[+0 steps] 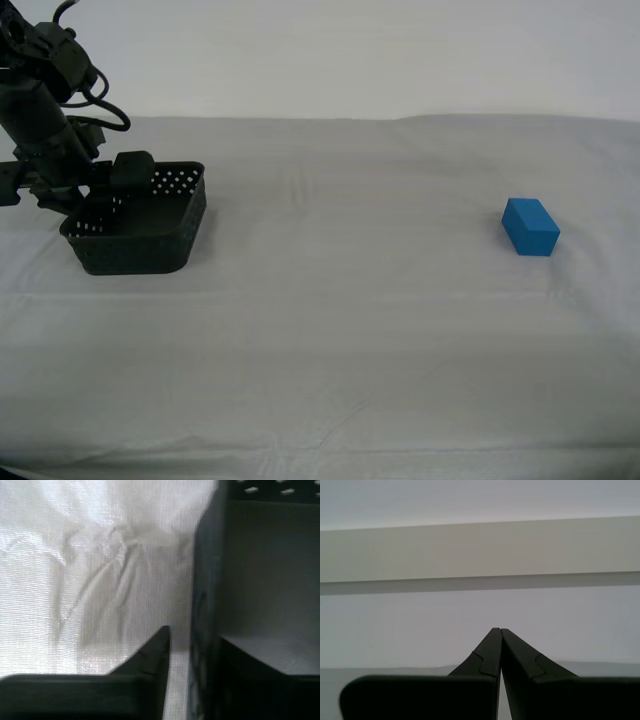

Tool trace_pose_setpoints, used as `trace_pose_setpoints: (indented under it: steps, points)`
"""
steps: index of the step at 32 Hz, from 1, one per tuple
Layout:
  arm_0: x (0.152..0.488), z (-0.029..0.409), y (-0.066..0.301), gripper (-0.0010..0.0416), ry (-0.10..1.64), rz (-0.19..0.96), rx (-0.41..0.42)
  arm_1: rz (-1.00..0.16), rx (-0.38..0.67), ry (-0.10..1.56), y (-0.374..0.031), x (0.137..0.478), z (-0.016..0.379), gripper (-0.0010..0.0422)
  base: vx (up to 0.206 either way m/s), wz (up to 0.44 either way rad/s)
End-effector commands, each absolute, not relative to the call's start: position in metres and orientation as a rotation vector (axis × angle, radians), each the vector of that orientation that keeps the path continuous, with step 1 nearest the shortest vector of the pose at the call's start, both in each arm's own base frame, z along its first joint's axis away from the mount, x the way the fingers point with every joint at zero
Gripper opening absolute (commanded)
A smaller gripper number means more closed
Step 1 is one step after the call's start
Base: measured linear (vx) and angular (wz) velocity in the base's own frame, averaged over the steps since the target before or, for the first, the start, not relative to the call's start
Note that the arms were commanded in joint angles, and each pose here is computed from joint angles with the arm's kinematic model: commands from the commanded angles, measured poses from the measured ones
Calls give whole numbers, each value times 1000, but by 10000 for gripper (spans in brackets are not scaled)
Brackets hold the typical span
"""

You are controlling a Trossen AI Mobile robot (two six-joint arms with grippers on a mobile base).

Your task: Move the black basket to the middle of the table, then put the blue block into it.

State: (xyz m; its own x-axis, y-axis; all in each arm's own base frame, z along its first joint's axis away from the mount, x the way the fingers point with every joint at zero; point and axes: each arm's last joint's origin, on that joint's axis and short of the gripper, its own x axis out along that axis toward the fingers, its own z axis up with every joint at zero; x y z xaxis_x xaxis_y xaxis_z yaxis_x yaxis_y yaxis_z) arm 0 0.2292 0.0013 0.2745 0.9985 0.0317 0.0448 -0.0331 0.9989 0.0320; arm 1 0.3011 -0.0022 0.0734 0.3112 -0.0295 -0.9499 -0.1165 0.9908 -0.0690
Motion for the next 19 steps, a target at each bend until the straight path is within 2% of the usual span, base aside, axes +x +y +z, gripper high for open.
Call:
trace_pose_setpoints:
  steps: [1, 3, 9, 14, 19]
  points:
    - [229, 275, 1, 1, -48, 35, 35, 36, -151, 1254, -3, 301, 73, 4, 0, 0]
    - [229, 275, 1, 1, -48, 35, 35, 22, -166, 1255, -4, 301, 73, 0, 0, 0]
    - [229, 275, 1, 1, -48, 35, 36, -76, -314, 1270, -11, 303, 77, -2, 0, 0]
    - [229, 275, 1, 1, -48, 36, 44, -133, -303, 1301, -30, 312, 90, -2, 0, 0]
    - [229, 275, 2, 1, -47, 36, 52, -235, -261, 1300, -71, 329, 116, -1, 0, 0]
